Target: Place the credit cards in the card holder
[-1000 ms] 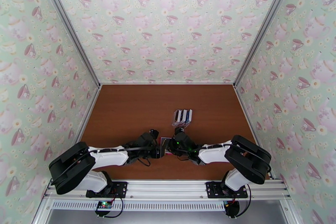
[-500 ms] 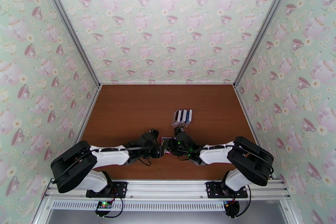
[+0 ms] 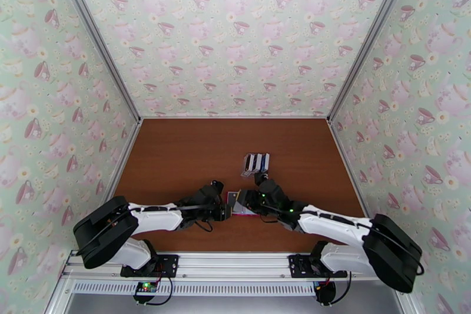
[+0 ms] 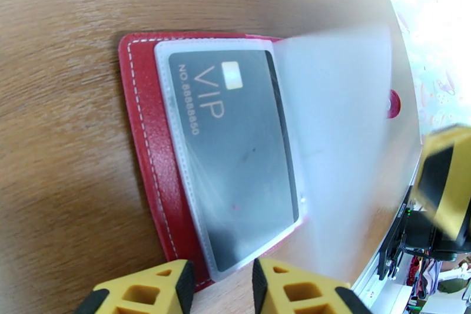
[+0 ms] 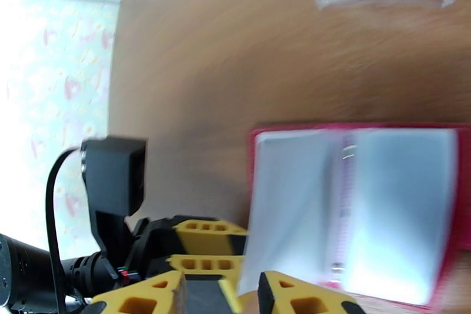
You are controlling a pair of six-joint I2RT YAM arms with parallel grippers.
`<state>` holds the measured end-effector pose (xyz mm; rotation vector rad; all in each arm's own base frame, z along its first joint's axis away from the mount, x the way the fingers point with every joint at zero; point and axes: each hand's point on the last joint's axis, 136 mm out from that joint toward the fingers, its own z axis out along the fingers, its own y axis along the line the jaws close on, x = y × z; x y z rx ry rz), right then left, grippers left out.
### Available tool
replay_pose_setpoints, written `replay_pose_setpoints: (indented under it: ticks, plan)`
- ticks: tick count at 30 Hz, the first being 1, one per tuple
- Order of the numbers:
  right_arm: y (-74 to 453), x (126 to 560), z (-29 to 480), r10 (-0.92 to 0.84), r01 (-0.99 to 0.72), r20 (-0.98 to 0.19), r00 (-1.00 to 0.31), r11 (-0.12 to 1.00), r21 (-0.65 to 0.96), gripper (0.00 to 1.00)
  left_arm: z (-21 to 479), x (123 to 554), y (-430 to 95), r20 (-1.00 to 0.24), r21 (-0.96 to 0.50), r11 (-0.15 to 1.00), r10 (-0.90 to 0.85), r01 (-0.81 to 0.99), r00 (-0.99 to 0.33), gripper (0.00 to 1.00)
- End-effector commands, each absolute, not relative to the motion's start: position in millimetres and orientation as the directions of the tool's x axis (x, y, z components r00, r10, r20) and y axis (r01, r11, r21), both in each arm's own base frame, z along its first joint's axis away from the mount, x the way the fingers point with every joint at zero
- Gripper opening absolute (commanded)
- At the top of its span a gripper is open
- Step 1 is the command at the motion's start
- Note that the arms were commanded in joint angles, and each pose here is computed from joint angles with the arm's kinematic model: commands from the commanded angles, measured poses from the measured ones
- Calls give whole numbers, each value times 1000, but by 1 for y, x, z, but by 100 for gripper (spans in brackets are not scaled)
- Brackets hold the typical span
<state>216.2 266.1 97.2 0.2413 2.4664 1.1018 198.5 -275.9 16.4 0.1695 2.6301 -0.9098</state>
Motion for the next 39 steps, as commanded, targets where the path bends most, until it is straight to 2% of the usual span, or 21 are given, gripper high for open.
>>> replay_pose_setpoints:
  ticks: [1, 3, 12, 18, 36, 37, 39]
  plan:
    - [246, 212, 78, 279, -3, -335, -900, 765, 644, 41, -48, 164, -219, -206, -368, 923, 36, 111, -978, 32]
    - [250, 212, 71, 256, -14, -327, -910, 768, 641, 41, -45, 166, -220, -213, -373, 921, 34, 114, -976, 25]
    - [286, 223, 63, 224, -57, -299, -928, 707, 705, 39, -33, 173, -228, -238, -390, 911, 39, 132, -970, 17]
    - [292, 230, 69, 218, -69, -312, -925, 710, 701, 39, -28, 176, -228, -255, -393, 908, 42, 144, -966, 9]
    - [312, 237, 40, 198, -46, -257, -946, 702, 711, 35, -21, 191, -231, -274, -397, 906, 39, 150, -961, 4]
    - [311, 236, 39, 198, -42, -252, -947, 703, 710, 35, -19, 193, -230, -277, -399, 905, 36, 149, -960, 4]
    - [311, 235, 39, 195, -46, -253, -948, 701, 712, 35, -15, 195, -231, -281, -403, 902, 36, 152, -959, 14]
